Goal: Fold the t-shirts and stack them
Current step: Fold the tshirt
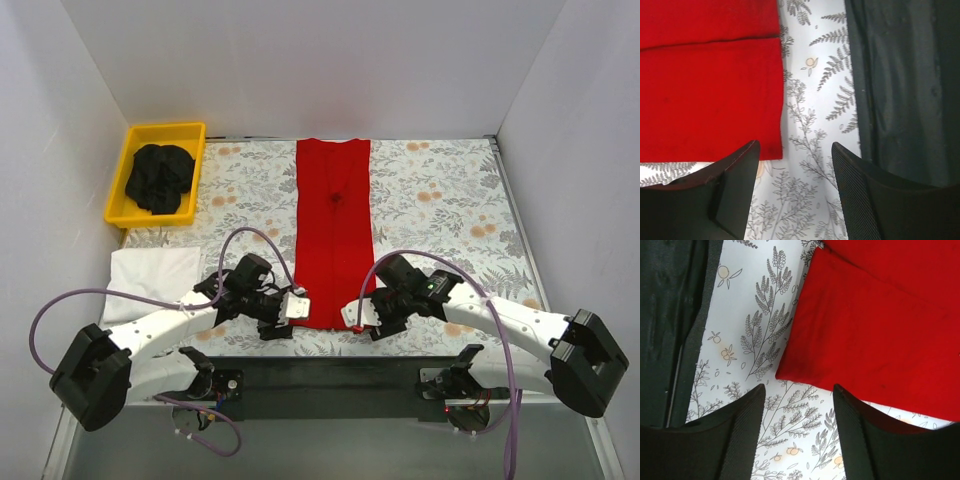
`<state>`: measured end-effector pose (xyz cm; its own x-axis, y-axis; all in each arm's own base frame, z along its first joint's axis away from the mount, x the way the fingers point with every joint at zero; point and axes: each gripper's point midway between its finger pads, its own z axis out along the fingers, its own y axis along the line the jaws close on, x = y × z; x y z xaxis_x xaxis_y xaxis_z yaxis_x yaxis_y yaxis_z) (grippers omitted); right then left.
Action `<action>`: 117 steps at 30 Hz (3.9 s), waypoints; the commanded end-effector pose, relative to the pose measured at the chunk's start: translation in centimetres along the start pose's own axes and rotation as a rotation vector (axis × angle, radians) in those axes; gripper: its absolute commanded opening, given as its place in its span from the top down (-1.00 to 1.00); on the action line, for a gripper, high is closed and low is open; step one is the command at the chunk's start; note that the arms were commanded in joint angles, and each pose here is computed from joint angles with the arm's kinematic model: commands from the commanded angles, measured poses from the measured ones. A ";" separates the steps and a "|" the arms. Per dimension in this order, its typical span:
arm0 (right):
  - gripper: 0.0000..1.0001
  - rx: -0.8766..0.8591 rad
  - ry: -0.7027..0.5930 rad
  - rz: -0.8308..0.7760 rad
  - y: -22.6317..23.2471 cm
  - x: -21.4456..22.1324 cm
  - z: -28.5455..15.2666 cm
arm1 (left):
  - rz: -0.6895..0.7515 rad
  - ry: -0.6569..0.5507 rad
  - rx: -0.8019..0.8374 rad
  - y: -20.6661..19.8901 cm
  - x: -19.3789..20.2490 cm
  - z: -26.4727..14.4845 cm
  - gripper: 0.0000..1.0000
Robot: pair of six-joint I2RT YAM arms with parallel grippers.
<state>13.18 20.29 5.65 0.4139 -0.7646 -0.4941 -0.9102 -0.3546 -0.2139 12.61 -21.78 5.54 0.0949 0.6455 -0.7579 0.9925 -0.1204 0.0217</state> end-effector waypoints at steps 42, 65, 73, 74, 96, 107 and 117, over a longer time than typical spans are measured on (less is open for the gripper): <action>0.97 0.094 -0.054 0.008 -5.5 -2.6 -2.1 | 0.005 -0.102 -0.069 5.7 -7.5 -3.4 1.00; 0.97 0.263 -0.005 0.004 -27.2 5.7 -3.3 | -0.063 -0.136 -0.294 30.7 -4.8 -4.3 1.00; 0.97 0.272 0.006 0.027 -30.2 7.4 -1.7 | -0.090 -0.112 -0.304 32.7 -2.2 -3.1 1.00; 0.97 0.263 0.009 0.030 -30.1 7.7 -1.3 | -0.094 -0.107 -0.306 32.8 -1.9 -3.0 1.00; -0.06 0.380 -0.061 0.154 -26.4 4.4 -8.9 | -0.218 -0.194 -0.359 26.0 -5.4 -6.5 0.21; -0.21 0.202 -0.007 0.128 -18.6 4.8 -0.3 | 0.078 -0.075 -0.277 20.4 -2.2 -0.2 0.06; -0.23 0.118 0.022 0.130 -16.2 6.3 2.7 | 0.070 0.017 -0.232 18.6 2.1 3.0 0.08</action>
<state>30.83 22.23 3.99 0.2597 -0.8231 -0.5050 -0.9594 -0.1605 -0.2318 30.76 -25.12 2.96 0.1232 0.6416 -0.7571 0.9830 0.0255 0.1817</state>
